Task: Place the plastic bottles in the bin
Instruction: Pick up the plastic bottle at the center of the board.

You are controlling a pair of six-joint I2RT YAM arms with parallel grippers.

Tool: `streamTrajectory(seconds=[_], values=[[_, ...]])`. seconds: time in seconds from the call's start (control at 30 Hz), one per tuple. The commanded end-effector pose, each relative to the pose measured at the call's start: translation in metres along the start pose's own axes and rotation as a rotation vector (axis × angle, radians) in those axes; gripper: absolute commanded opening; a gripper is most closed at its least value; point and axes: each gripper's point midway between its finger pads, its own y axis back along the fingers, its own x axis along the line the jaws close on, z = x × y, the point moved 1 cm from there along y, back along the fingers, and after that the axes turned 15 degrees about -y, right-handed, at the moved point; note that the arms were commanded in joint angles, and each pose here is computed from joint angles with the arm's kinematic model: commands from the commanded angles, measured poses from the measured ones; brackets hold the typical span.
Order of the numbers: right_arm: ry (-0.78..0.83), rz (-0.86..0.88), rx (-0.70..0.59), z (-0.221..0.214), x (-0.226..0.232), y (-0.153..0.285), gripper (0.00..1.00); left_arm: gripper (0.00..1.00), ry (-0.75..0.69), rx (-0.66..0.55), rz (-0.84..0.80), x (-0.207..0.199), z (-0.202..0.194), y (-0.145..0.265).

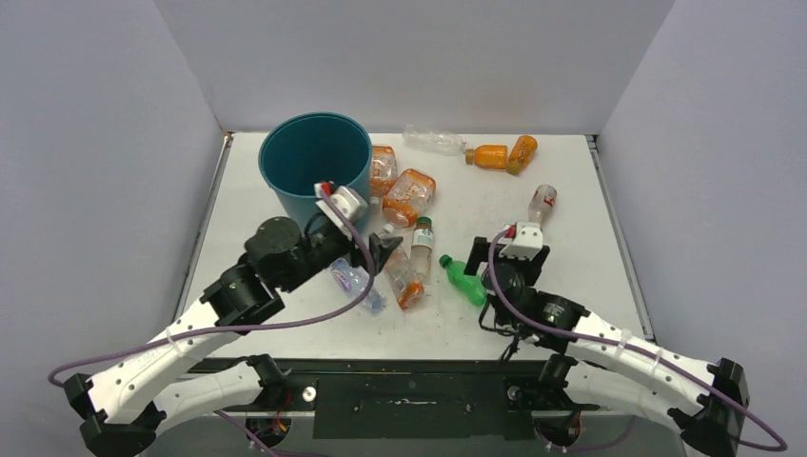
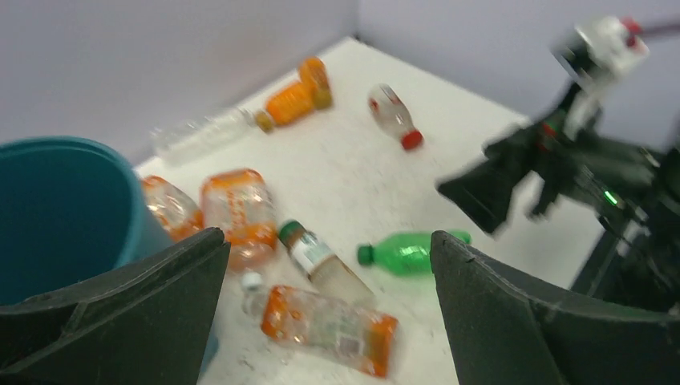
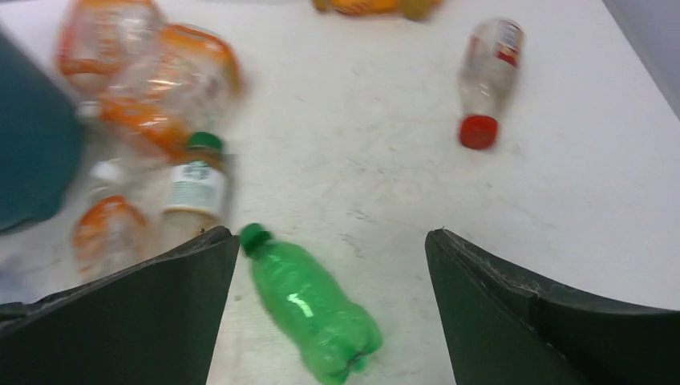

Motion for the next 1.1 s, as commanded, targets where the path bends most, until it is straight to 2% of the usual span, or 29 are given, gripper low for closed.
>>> streamTrajectory(seconds=[0.0, 0.1, 0.17, 0.3, 0.37, 0.5, 0.73, 1.07], values=[[-0.143, -0.192, 0.052, -0.002, -0.048, -0.038, 0.9, 0.96, -0.032, 0.086, -0.208, -0.056, -0.028, 0.006], [-0.338, -0.232, 0.087, 0.001, -0.09, -0.063, 0.9, 0.96, -0.047, 0.072, -0.2, -0.058, -0.028, 0.012], [-0.459, -0.311, 0.061, 0.005, -0.126, -0.074, 0.9, 0.96, -0.061, 0.06, -0.158, -0.053, -0.034, 0.015], [-0.574, -0.443, 0.022, -0.007, -0.174, -0.084, 0.9, 0.96, -0.082, 0.059, -0.026, -0.037, -0.06, 0.016], [-0.614, -0.474, 0.012, -0.019, -0.186, -0.088, 0.9, 0.96, -0.077, 0.084, 0.014, -0.03, -0.056, 0.017], [-0.625, -0.461, -0.04, -0.021, -0.191, -0.109, 0.9, 0.96, -0.058, 0.095, 0.032, -0.026, -0.052, 0.019], [-0.532, -0.547, 0.026, -0.041, -0.204, -0.145, 0.93, 0.96, -0.059, 0.007, 0.035, -0.024, -0.041, 0.031], [-0.461, -0.514, 0.073, -0.054, -0.192, -0.174, 0.9, 0.96, -0.089, 0.017, 0.013, -0.03, -0.042, 0.032]])
